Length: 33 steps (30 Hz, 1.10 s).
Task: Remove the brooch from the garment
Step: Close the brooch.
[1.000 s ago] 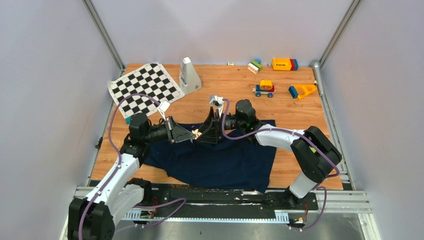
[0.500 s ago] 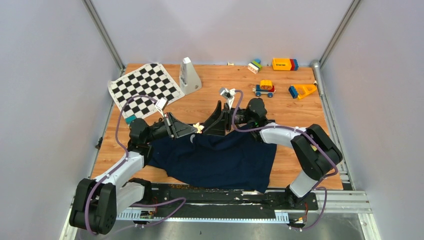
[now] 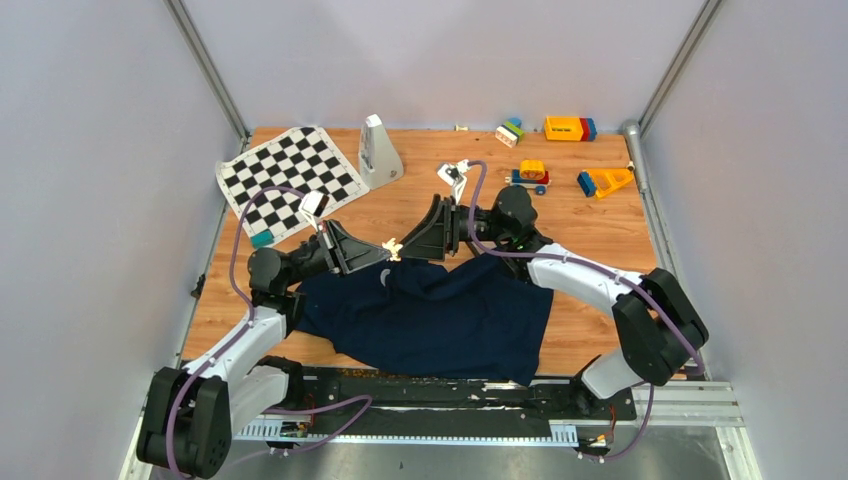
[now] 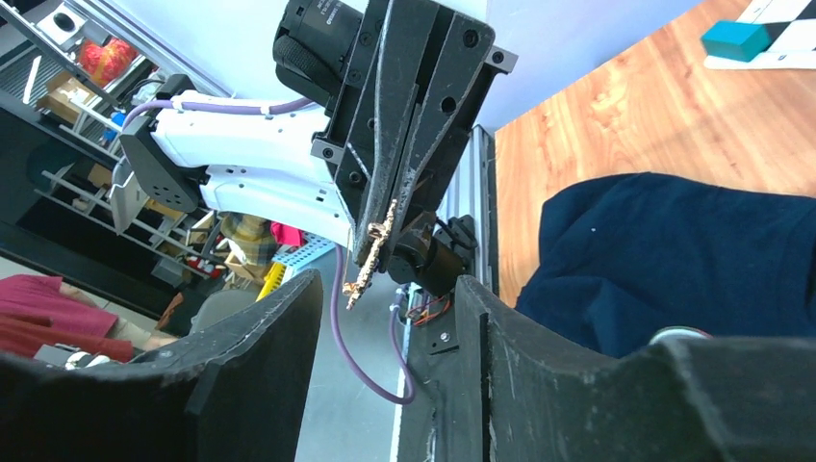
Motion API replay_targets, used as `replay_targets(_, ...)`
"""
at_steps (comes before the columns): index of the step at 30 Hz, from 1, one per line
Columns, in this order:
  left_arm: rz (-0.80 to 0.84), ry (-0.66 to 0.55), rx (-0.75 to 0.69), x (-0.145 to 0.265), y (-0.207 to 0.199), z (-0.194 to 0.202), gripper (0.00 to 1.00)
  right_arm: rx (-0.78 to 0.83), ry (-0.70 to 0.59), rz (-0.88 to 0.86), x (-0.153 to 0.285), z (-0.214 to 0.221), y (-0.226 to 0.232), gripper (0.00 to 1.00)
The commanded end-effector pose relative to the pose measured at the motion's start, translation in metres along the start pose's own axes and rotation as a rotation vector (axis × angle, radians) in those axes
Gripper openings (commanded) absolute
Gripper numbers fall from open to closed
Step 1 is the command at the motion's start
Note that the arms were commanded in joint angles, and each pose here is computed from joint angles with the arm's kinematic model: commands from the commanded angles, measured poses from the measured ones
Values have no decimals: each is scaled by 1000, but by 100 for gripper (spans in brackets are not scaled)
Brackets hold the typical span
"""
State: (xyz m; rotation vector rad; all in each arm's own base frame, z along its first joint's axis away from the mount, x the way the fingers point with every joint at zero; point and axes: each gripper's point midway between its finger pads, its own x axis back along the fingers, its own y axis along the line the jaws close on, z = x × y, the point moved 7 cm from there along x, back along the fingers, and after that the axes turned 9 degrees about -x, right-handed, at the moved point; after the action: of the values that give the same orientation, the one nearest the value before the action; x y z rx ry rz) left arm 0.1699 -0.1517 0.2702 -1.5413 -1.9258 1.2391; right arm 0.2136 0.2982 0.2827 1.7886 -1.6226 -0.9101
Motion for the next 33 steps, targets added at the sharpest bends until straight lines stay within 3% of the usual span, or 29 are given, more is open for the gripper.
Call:
replay_targets(1,64,-18,-58,-3,-20,-9,0,-23,4,-13,-13,-4,11,53)
replay_targets(13,61,-8,-68,-1,-20,-4,0,-48,-13,-1,-19,-2,10,33)
replay_targets(20,61,5,-95,0,-20,-2,0,-71,10,-26,-21,-2,13,46)
replay_targets(25,42,-2,-106,1,-19,-1,0,-89,9,-23,-22,-3,12,35)
replay_targets(30,45,12,-113,0,-19,0,0,-100,24,-28,-22,-3,13,35)
replay_targets(33,53,21,-124,-2,-20,2,0,-121,35,-15,-23,-3,12,26)
